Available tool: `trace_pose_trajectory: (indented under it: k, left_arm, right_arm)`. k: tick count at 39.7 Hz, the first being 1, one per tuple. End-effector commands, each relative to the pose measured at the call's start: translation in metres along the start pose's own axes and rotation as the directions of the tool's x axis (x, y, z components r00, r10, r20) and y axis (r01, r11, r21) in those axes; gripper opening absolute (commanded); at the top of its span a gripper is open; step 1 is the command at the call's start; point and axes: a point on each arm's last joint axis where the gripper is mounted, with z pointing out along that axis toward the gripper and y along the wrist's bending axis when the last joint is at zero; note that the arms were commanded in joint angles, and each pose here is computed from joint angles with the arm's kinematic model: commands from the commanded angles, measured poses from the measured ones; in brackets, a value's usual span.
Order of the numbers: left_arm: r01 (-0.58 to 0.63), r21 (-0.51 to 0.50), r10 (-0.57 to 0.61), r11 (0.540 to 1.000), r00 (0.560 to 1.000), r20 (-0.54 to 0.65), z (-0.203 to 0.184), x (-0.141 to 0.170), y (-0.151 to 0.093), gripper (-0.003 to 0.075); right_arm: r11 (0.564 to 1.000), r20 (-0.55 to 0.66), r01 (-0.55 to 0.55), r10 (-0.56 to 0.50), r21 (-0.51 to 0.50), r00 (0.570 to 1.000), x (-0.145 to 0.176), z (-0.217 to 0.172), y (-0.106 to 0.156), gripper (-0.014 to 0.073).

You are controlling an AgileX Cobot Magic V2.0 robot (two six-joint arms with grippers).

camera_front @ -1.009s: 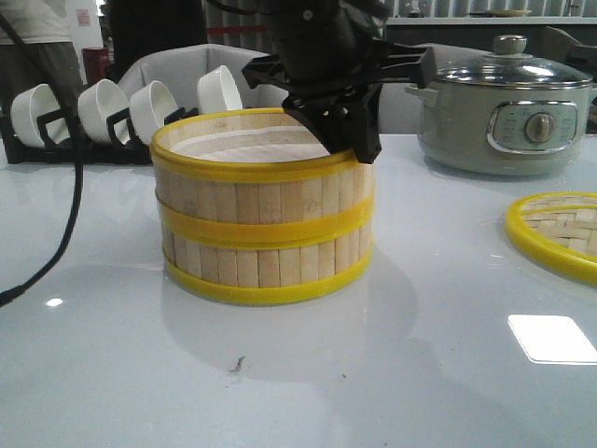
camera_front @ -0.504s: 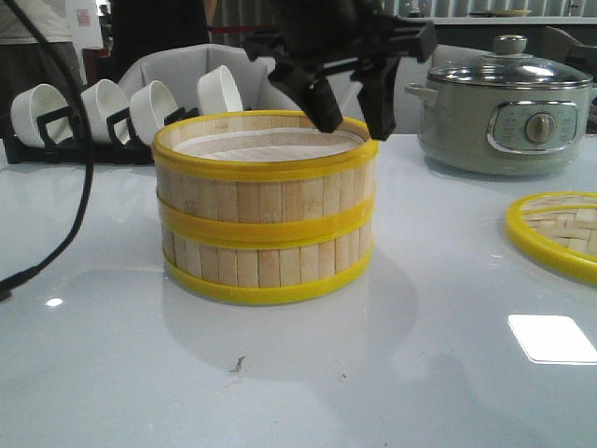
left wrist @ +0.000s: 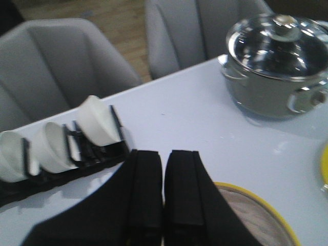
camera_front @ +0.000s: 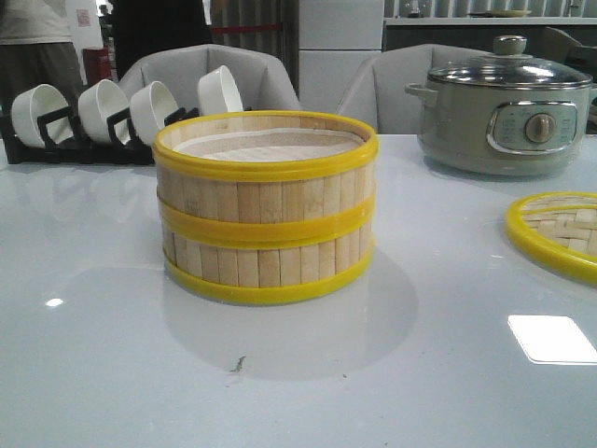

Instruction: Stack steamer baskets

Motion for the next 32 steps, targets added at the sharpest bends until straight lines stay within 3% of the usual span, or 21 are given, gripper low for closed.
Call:
trace_pose_trajectory:
  k: [1, 6, 12, 23, 32]
  left_arm:
    - [0.077, -0.081, -0.065, 0.994, 0.987, 0.149, -0.057, -0.02, 0.043, 0.0098]
    - [0.139, -0.157, -0.111, 0.978, 0.978, 0.175, -0.091, -0.009, 0.078, 0.0098]
    - [0.175, -0.228, -0.134, 0.958, 0.974, 0.184, -0.129, 0.017, 0.099, 0.0098]
    - [0.173, -0.243, -0.11, 0.954, 0.962, 0.25, -0.189, 0.08, 0.09, 0.0098]
    - [0.173, -0.237, -0.109, 0.956, 0.959, 0.263, -0.212, 0.122, 0.081, 0.0098]
  right_arm:
    - [1.0, 0.112, 0.004, -0.003, -0.01, 0.994, -0.016, -0.008, 0.003, 0.0411]
    - [1.0, 0.106, 0.003, -0.002, -0.011, 0.994, -0.016, -0.008, 0.003, 0.0411]
    - [1.0, 0.102, 0.001, 0.0, -0.012, 0.995, -0.015, -0.008, 0.003, 0.0411]
    - [1.0, 0.083, -0.001, 0.002, -0.014, 0.997, -0.014, -0.008, 0.003, 0.0411]
    - [1.0, 0.084, -0.001, 0.002, -0.014, 0.996, -0.014, -0.008, 0.003, 0.0411]
